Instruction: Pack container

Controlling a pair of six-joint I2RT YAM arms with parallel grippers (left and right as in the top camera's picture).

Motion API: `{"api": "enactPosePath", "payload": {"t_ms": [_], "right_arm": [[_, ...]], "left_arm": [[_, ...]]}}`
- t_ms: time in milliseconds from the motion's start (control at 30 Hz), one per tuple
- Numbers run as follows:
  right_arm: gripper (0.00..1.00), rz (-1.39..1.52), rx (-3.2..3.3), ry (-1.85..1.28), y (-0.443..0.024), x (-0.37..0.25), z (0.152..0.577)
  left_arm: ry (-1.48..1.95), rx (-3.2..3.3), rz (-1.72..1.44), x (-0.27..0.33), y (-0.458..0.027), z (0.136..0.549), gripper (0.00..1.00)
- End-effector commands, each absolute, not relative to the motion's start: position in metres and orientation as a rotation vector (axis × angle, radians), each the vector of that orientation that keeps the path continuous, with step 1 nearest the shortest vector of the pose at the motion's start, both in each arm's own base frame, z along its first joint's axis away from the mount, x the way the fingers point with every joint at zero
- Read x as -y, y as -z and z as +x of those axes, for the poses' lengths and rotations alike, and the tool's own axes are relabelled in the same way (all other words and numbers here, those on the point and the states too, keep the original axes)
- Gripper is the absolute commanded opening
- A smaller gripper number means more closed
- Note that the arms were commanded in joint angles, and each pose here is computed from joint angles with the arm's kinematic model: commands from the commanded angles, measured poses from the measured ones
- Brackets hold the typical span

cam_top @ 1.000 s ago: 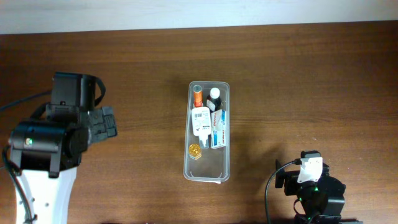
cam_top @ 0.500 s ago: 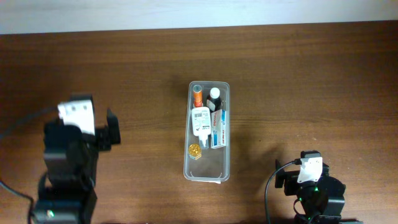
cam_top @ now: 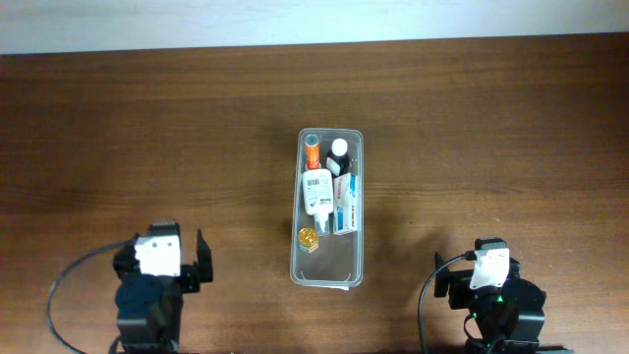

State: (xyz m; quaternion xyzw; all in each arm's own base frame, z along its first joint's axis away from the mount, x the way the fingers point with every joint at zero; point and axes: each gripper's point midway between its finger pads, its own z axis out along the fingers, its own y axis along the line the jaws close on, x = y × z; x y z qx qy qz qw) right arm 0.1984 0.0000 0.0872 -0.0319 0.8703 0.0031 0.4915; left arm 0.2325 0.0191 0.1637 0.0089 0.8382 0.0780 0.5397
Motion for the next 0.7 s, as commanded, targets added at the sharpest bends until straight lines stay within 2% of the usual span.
{"api": "enactPosePath", "payload": {"t_ms": [0,333,667], "right_arm": [[0.98,-0.087,-2.108,-0.010,-0.086,-0.001,0.198],[0.98,-0.087,-2.108,-0.010,-0.086,-0.001,0.198],[0.98,-0.087,-2.108,-0.010,-0.086,-0.001,0.198]], "left_arm": [[-0.133,-1.989,0.079,-0.009,-0.144,0.229,0.99],[-0.100,-1.982,0.100,-0.003,-0.111,0.224,1.00],[-0.111,-1.933,0.089,-0.005,-0.119,0.224,0.99]]}}
